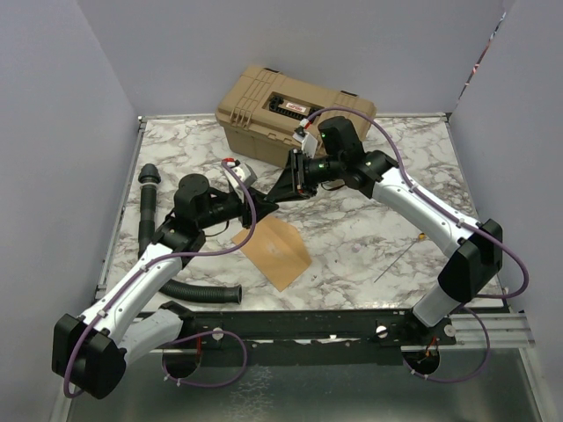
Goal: Place the letter into the envelope and seal it
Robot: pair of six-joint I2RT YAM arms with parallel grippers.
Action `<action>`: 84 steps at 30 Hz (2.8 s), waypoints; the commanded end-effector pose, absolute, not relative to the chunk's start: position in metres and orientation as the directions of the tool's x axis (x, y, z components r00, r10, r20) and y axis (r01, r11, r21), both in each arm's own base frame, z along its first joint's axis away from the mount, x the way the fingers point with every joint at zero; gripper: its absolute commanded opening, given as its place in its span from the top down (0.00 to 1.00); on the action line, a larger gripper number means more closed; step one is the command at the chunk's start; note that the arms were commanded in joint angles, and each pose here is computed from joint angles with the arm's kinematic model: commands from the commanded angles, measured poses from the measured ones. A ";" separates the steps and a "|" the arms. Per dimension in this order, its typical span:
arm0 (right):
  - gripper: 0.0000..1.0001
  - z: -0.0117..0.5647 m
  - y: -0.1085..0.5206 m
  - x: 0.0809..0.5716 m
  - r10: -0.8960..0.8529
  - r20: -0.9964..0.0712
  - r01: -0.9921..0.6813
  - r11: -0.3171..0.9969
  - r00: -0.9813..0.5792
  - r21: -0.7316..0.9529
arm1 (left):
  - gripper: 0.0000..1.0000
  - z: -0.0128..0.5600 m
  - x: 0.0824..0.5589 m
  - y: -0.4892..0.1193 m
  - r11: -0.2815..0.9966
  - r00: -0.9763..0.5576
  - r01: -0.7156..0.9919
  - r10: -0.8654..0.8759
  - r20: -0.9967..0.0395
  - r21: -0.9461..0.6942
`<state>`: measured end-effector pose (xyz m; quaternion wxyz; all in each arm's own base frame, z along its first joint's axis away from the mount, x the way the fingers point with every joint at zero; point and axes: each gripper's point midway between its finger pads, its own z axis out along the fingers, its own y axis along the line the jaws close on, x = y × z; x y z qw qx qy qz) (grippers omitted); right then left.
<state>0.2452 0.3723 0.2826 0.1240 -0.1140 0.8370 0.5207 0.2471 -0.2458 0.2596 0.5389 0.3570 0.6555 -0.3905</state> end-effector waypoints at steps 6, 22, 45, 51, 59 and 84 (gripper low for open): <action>0.92 0.275 0.378 0.240 -0.085 -0.341 -0.343 0.433 -0.936 0.834 | 0.87 0.269 0.243 -0.248 0.417 -0.136 0.902 0.022 -0.990 -0.115; 1.00 0.239 0.315 0.313 0.034 -0.822 -0.547 0.731 -0.568 0.408 | 0.05 0.264 0.232 -0.197 0.662 -0.218 0.704 -0.145 -0.965 -0.259; 1.00 0.116 0.361 0.222 -0.307 -0.733 -0.534 0.841 -0.607 0.089 | 0.76 0.105 0.282 -0.192 0.764 -0.682 0.036 -0.452 -0.575 -0.644; 1.00 0.093 0.373 0.225 -0.254 -0.725 -0.484 0.866 -0.640 0.124 | 0.90 0.057 0.271 -0.188 0.786 -0.742 -0.045 -0.439 -0.506 -0.617; 1.00 0.062 0.390 0.226 -0.272 -0.674 -0.420 0.905 -0.687 0.063 | 0.95 0.021 0.258 -0.178 0.815 -0.777 -0.132 -0.438 -0.451 -0.564; 1.00 0.048 0.374 0.254 -0.230 -0.707 -0.276 0.960 -0.669 -0.051 | 1.00 -0.008 0.254 -0.153 0.873 -0.783 -0.223 -0.425 -0.454 -0.434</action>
